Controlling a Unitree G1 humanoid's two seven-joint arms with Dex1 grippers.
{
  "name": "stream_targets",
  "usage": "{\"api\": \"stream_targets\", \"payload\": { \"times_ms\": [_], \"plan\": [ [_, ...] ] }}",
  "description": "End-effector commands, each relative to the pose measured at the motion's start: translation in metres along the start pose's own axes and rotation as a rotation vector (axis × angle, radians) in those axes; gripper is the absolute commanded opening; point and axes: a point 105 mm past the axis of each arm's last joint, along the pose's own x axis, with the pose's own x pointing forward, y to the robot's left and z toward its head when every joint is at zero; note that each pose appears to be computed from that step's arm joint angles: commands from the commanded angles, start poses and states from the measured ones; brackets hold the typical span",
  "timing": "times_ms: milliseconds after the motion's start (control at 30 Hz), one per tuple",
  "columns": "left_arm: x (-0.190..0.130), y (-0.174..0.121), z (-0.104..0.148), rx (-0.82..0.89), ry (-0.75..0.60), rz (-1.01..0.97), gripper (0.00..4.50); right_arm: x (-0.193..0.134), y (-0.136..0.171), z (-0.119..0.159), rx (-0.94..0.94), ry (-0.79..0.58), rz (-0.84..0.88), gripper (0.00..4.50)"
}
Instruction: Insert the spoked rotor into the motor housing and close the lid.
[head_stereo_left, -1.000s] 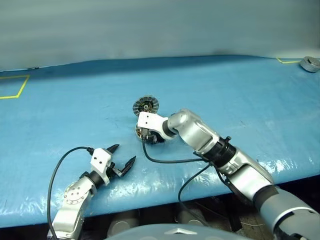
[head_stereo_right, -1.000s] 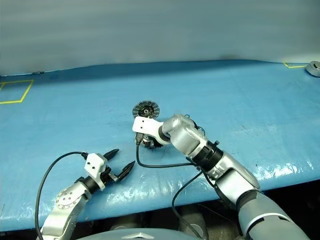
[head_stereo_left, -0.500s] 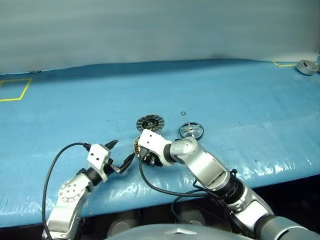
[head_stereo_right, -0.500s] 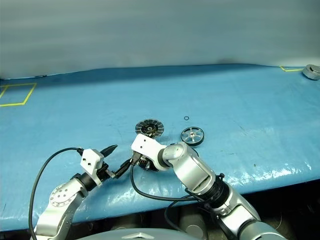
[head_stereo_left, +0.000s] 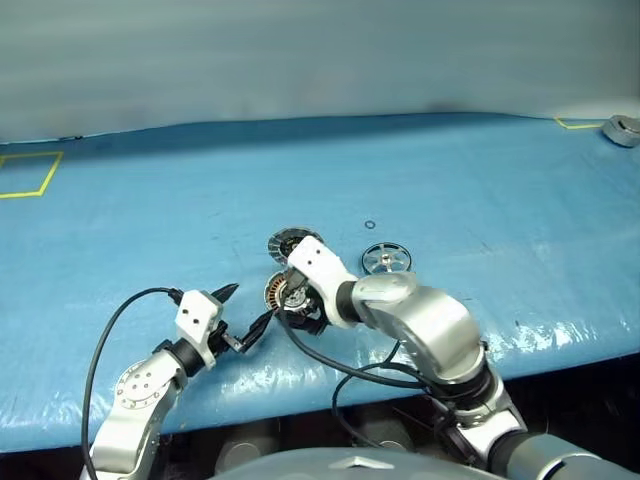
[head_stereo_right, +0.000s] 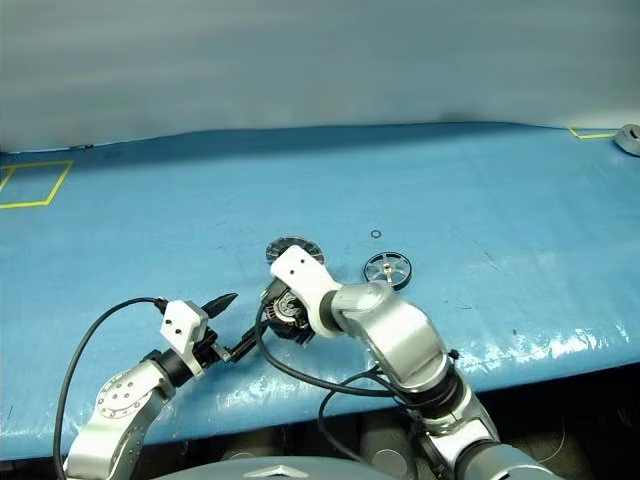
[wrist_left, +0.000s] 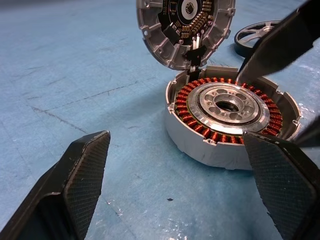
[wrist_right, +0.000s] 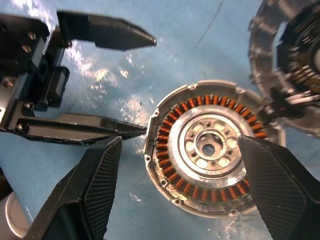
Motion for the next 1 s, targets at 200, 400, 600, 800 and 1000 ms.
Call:
{"api": "stream_targets", "payload": {
  "times_ms": [200,400,600,800,1000],
  "plan": [
    [0.003,-0.014,0.010,0.015,-0.026,-0.113,4.50,-0.053,-0.111,-0.003,0.101,-0.066,-0.448,3.91],
    [0.006,-0.017,0.007,0.000,-0.027,-0.148,4.50,-0.031,-0.179,-0.008,0.182,-0.093,-0.701,3.91],
    [0.005,-0.019,0.006,-0.004,-0.026,-0.155,4.50,-0.006,-0.210,-0.002,0.252,-0.135,-0.767,3.91],
    [0.004,-0.022,0.005,-0.012,-0.024,-0.152,4.50,0.018,-0.214,0.002,0.294,-0.142,-0.727,3.91],
    [0.004,-0.023,0.005,-0.014,-0.026,-0.142,4.50,0.037,-0.203,-0.008,0.321,-0.100,-0.674,3.91]
  ]
}}
